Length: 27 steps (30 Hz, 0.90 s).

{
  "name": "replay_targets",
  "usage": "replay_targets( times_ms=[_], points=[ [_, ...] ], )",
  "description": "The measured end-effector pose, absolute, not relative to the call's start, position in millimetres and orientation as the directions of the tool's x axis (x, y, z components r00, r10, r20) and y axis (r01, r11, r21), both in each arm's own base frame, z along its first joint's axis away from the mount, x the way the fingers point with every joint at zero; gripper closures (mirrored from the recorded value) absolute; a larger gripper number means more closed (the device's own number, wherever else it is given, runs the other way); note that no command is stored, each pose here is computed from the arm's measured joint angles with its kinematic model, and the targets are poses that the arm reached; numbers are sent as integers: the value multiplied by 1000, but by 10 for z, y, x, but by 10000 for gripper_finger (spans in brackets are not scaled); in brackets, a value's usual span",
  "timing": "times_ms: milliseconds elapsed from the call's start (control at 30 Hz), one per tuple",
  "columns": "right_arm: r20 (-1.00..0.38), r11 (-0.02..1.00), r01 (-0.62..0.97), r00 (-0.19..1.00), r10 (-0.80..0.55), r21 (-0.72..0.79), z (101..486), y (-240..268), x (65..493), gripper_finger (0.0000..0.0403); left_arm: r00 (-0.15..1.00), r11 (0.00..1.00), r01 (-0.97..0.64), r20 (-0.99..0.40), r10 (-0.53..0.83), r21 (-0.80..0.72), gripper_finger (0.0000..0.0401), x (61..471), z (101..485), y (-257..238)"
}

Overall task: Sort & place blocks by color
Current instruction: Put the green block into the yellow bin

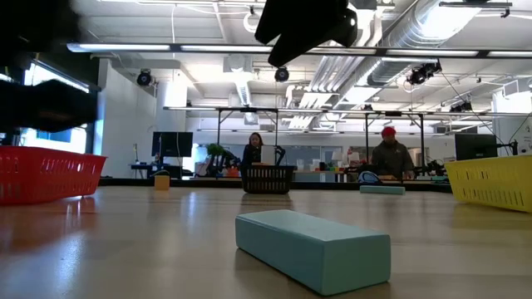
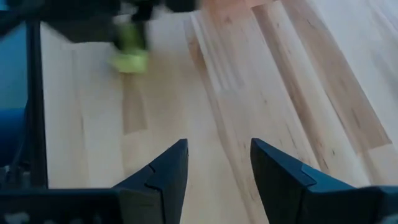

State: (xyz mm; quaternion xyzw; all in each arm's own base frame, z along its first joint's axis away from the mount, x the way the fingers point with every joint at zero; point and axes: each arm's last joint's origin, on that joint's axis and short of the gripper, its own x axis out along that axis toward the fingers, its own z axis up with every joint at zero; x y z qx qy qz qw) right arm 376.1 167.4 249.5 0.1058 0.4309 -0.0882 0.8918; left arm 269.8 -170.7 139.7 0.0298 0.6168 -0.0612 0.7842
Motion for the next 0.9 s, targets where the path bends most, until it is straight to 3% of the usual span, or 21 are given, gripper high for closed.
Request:
replay_targets(
  times_ms=[533, 900],
  points=[
    [-757, 985, 174, 646, -97, 23, 2514, 1713, 3767, 243, 431, 996, 42, -901, 55, 81, 304, 2994, 1704, -1180],
    [-743, 989, 131, 655, -136, -65, 2519, 1694, 3774, 172, 551, 994, 32, -831, 71, 106, 304, 3171, 1768, -1043]
  ],
)
